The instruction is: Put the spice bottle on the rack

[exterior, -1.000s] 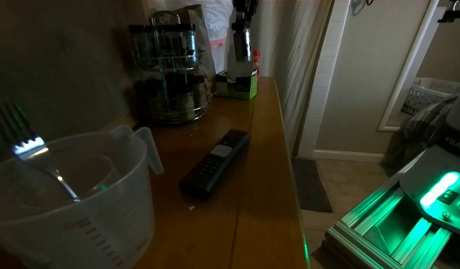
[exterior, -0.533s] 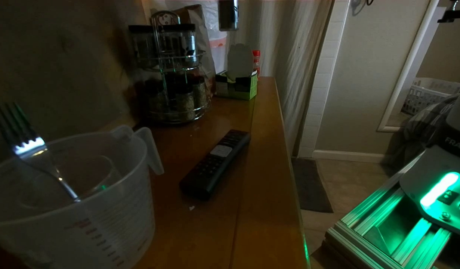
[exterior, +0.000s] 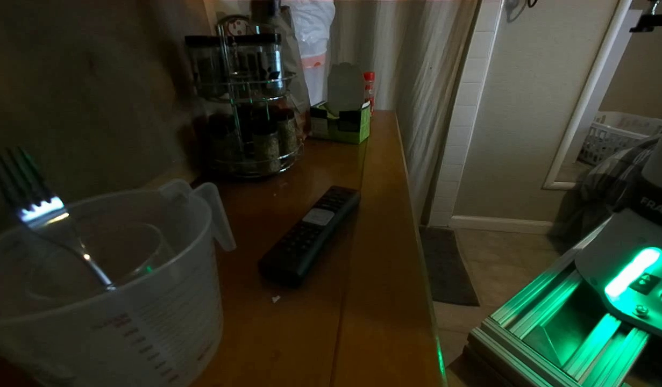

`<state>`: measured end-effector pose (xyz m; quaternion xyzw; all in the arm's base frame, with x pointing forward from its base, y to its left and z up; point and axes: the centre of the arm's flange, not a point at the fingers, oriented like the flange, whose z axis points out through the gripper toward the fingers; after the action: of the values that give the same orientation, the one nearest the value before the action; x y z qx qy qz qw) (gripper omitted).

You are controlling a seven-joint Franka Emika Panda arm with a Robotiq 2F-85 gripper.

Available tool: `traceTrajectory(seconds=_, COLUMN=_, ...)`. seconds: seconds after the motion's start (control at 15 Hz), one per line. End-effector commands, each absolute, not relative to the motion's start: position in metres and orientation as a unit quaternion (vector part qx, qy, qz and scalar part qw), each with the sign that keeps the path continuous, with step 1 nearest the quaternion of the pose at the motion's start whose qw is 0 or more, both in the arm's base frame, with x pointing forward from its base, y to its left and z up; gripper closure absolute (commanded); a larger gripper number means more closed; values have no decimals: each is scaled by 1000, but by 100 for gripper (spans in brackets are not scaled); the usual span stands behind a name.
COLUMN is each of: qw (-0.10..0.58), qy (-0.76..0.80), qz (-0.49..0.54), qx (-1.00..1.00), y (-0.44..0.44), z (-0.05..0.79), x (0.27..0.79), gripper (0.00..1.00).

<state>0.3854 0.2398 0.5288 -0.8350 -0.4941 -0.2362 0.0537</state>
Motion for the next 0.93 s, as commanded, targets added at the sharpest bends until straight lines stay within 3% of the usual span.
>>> traceTrajectory(seconds=0.0, qw=106, qy=-526, qz=-243, qx=-808, y=257, z=547, x=391, gripper=75)
traceTrajectory(seconds=0.2, qw=127, qy=-556, qz=-239, qx=-785, y=278, z=547, x=394, gripper=75)
traceTrajectory(seconds=0.4, qw=99, qy=-575, qz=-219, qx=-782, y=287, z=534, x=403, gripper=75)
traceTrajectory(seconds=0.47, qw=106, qy=-560, qz=-231, qx=-788, y=280, z=537, x=386, gripper=50)
traceTrajectory(seconds=0.67, qw=105, qy=-566, qz=-219, qx=-788, y=284, z=525, x=394, gripper=50)
traceTrajectory(seconds=0.73, qw=105, qy=-567, qz=-218, qx=-788, y=285, z=523, x=396, gripper=75)
traceTrajectory(seconds=0.87, qw=92, qy=-575, qz=-227, qx=-781, y=293, z=514, x=396, gripper=75)
